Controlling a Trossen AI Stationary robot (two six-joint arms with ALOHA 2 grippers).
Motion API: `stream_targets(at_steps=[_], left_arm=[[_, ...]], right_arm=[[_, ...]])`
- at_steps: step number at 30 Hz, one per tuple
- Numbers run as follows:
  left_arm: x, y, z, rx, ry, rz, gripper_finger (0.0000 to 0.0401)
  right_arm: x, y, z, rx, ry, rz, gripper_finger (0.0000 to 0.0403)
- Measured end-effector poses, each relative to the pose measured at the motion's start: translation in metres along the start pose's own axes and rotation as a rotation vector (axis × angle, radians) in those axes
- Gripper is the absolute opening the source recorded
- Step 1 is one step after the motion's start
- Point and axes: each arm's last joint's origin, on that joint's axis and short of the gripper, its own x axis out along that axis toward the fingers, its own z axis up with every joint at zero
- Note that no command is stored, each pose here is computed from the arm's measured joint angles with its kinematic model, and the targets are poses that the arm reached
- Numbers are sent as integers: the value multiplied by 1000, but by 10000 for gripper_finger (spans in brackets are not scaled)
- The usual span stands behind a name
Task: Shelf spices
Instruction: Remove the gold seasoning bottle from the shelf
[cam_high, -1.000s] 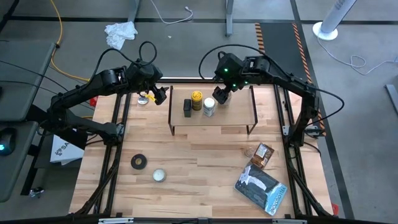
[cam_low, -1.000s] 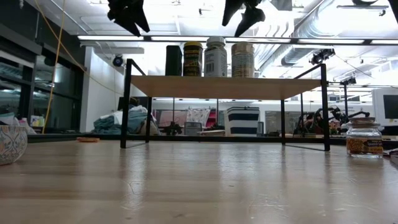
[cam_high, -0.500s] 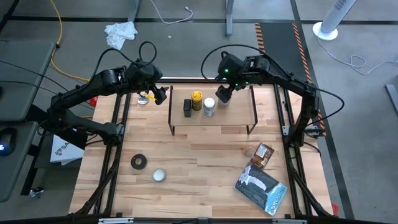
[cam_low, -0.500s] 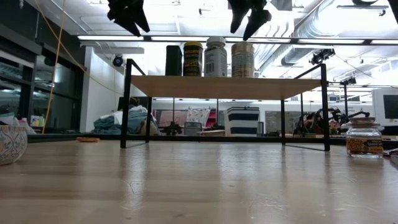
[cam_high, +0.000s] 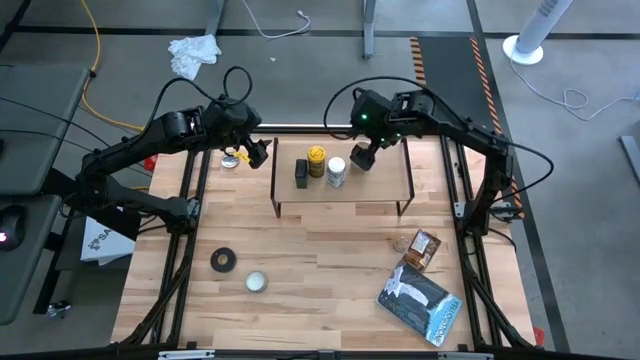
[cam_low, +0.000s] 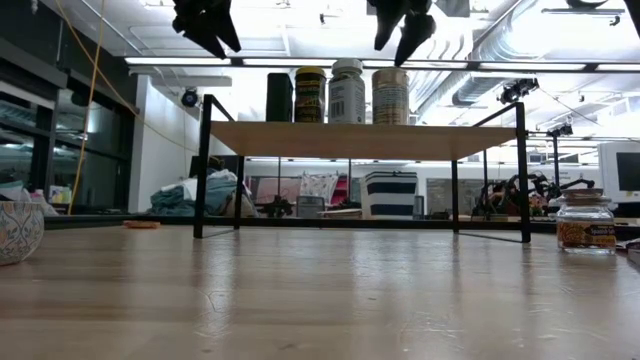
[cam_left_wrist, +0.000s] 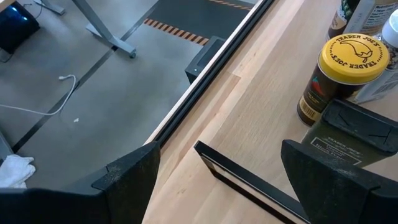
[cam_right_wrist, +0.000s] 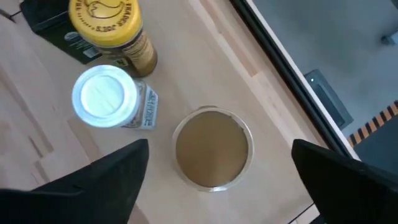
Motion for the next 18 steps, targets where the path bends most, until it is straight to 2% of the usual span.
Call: stream_targets(at_steps=[4,11,18], left_arm=[[0,0,0,9,0,1,330],[0,0,0,10,0,0,330],[0,0,0,10,0,0,330]], right_arm=[[0,0,-1,47,14,8,369],[0,-1,-3,101,25,-23,367],[25,0,1,102,95,-9,367]])
